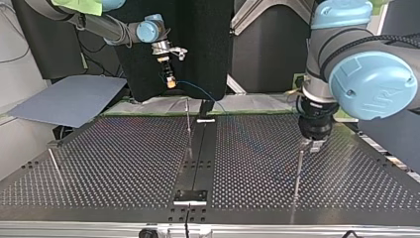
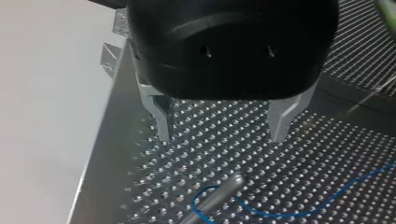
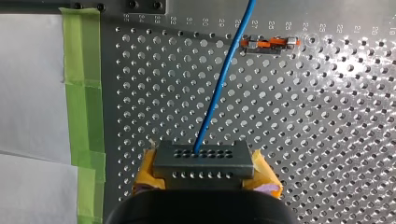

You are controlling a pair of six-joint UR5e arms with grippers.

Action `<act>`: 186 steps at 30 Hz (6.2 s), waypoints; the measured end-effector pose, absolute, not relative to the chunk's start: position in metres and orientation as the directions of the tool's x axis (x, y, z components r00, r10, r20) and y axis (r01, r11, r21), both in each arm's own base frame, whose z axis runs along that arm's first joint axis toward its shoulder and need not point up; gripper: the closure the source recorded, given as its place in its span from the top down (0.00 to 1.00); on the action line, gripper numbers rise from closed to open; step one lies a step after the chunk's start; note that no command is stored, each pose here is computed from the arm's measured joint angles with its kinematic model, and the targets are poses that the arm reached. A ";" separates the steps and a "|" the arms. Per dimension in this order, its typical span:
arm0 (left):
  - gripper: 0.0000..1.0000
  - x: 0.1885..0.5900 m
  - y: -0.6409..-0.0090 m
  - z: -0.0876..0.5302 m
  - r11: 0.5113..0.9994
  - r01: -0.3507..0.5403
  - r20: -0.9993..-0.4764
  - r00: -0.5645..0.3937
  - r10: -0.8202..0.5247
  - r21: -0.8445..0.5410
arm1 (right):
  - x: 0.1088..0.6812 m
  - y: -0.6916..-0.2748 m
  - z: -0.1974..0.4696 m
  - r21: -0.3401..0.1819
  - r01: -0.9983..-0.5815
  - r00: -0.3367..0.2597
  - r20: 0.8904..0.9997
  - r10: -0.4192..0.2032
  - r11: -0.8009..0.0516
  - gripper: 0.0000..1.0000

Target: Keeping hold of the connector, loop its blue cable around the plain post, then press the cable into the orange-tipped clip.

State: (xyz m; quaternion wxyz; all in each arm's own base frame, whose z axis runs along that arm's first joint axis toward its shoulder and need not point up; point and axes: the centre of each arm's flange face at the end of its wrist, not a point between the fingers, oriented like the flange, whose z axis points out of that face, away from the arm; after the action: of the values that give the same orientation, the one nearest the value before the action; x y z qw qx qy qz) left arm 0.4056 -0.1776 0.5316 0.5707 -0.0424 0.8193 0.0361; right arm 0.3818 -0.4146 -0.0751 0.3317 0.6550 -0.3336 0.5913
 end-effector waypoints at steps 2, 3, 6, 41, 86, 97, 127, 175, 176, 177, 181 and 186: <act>1.00 0.404 -0.178 0.531 0.993 -0.115 -0.935 -0.354 -0.029 0.013 | 0.382 -0.415 -0.075 0.040 -0.829 0.079 0.996 -0.045 -0.557 0.00; 1.00 0.404 -0.178 0.531 0.993 -0.118 -0.934 -0.356 -0.029 0.014 | 0.382 -0.414 -0.075 0.040 -0.829 0.079 0.996 -0.045 -0.558 0.00; 1.00 0.402 -0.178 0.531 0.992 -0.127 -0.934 -0.357 -0.030 0.017 | 0.382 -0.414 -0.075 0.040 -0.829 0.079 0.996 -0.045 -0.557 0.00; 1.00 0.396 -0.177 0.533 0.979 -0.201 -0.938 -0.344 -0.029 0.044 | 0.384 -0.414 -0.075 0.044 -0.826 0.085 0.995 -0.047 -0.562 0.00; 1.00 0.433 -0.283 0.473 0.963 -0.047 -0.951 -0.182 0.252 0.264 | 0.396 -0.405 -0.076 0.055 -0.809 0.108 0.993 -0.056 -0.585 0.00; 1.00 0.468 -0.294 0.423 0.922 -0.124 -0.918 -0.210 0.336 0.366 | 0.397 -0.404 -0.076 0.056 -0.808 0.109 0.993 -0.055 -0.586 0.00; 1.00 0.515 -0.300 0.390 0.872 -0.232 -0.900 -0.189 0.393 0.430 | 0.400 -0.401 -0.076 0.056 -0.803 0.109 0.993 -0.054 -0.594 0.00; 1.00 0.568 -0.294 0.300 0.808 -0.206 -0.809 -0.368 0.459 0.552 | 0.408 -0.394 -0.076 0.056 -0.792 0.108 0.993 -0.050 -0.607 0.00; 1.00 0.569 -0.294 0.294 0.807 -0.203 -0.805 -0.375 0.460 0.555 | 0.408 -0.394 -0.076 0.056 -0.792 0.109 0.993 -0.050 -0.608 0.00; 1.00 0.571 -0.294 0.288 0.805 -0.199 -0.800 -0.382 0.462 0.560 | 0.408 -0.394 -0.076 0.056 -0.792 0.109 0.993 -0.050 -0.608 0.00; 1.00 0.575 -0.296 0.260 0.797 -0.174 -0.777 -0.415 0.473 0.578 | 0.408 -0.394 -0.076 0.056 -0.792 0.108 0.993 -0.050 -0.608 0.00; 1.00 0.574 -0.301 0.245 0.796 -0.158 -0.768 -0.425 0.480 0.585 | 0.408 -0.394 -0.075 0.056 -0.792 0.108 0.993 -0.050 -0.608 0.00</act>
State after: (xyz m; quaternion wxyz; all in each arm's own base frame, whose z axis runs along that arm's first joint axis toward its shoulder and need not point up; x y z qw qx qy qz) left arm 0.5741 -0.3007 0.2451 0.5263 0.1022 0.7880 0.3028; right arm 0.4077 -0.3940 -0.0755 0.3143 0.6748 -0.3119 0.5904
